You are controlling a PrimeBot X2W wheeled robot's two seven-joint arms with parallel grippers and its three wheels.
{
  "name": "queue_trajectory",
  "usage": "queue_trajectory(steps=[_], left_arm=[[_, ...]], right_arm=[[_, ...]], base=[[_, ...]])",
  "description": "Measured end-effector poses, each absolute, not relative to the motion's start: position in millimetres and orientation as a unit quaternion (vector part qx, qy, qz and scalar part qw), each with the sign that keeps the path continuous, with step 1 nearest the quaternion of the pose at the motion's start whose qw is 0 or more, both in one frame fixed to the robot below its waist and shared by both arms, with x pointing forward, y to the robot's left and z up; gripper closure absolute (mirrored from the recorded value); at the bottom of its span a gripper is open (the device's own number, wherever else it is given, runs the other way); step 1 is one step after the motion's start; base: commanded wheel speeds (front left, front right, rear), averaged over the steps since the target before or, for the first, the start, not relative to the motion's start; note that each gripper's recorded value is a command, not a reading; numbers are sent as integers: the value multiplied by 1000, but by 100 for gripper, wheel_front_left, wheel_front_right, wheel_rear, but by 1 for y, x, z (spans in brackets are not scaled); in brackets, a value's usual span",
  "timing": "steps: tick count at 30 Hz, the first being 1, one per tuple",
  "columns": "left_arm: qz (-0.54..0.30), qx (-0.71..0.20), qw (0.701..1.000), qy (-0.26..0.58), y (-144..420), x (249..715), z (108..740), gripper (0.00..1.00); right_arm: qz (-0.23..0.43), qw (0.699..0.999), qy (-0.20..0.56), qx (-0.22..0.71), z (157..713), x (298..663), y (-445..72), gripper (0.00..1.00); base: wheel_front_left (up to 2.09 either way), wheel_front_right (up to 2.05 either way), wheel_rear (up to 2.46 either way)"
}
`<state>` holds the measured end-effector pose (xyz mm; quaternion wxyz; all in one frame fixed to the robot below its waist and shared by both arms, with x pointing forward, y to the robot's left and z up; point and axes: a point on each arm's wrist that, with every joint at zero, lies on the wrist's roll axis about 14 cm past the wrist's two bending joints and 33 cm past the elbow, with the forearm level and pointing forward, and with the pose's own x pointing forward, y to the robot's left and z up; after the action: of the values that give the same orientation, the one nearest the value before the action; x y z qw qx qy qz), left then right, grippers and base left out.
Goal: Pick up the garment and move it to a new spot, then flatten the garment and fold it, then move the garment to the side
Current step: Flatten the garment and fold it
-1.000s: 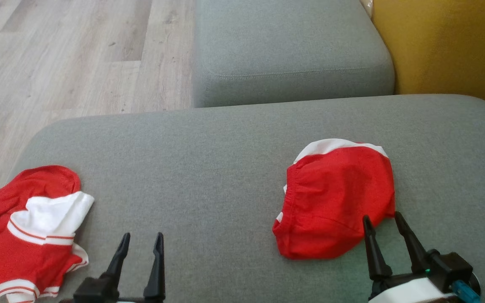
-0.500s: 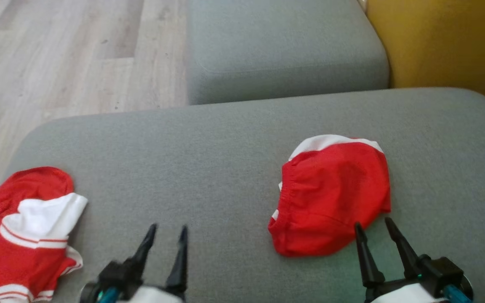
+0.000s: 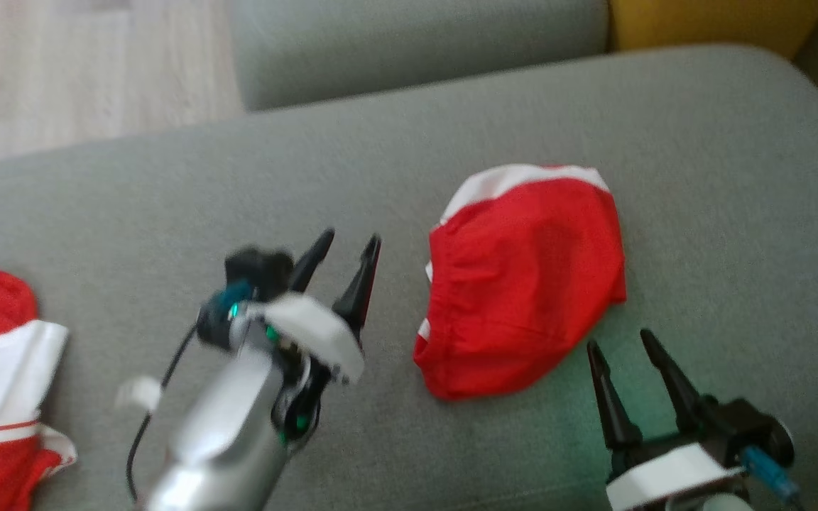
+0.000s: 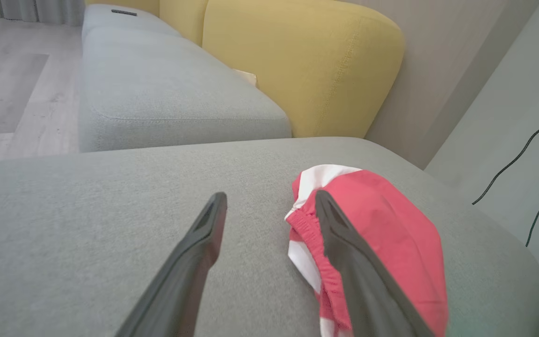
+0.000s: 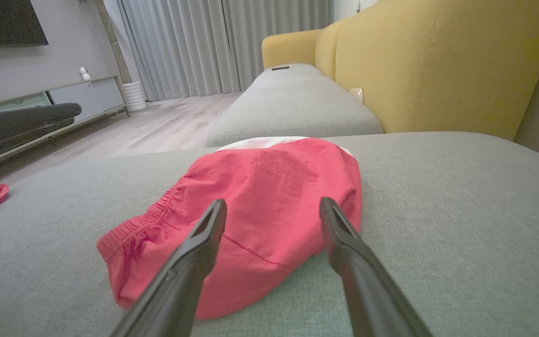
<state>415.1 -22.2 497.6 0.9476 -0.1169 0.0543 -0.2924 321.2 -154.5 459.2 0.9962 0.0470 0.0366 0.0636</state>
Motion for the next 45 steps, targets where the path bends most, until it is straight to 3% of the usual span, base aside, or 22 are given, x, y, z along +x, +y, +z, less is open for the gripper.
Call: queue_trajectory(steps=[7,14,29,30,31,33,37,41,45], left_arm=[[-327,-155,919,157,-58,452,463,0],[-359,-174,873,281,-90,439,410,0],[-392,-178,844,319,-117,433,396,0],[-395,-178,845,313,-119,433,397,13],[-397,-176,847,308,-121,434,398,69],[-403,-170,851,290,-124,437,401,87],[-430,-119,867,221,-129,446,417,100],[-462,-39,877,128,-140,461,461,100],[-492,35,869,-38,-159,469,552,100]], right_arm=[[53,997,42,38,457,353,-165,0],[33,996,76,37,436,356,-176,0],[9,996,78,48,434,357,-186,0],[6,996,79,48,434,356,-187,0],[3,996,79,49,434,355,-189,0],[-4,996,80,50,434,353,-192,0],[-11,996,74,49,438,351,-197,0],[-15,997,59,55,447,347,-199,0],[-17,997,40,59,459,344,-200,0]], base=[[0,0,0],[0,0,0],[0,0,0],[0,0,0],[0,0,0],[0,0,0],[0,0,0],[0,0,0],[0,0,0]])
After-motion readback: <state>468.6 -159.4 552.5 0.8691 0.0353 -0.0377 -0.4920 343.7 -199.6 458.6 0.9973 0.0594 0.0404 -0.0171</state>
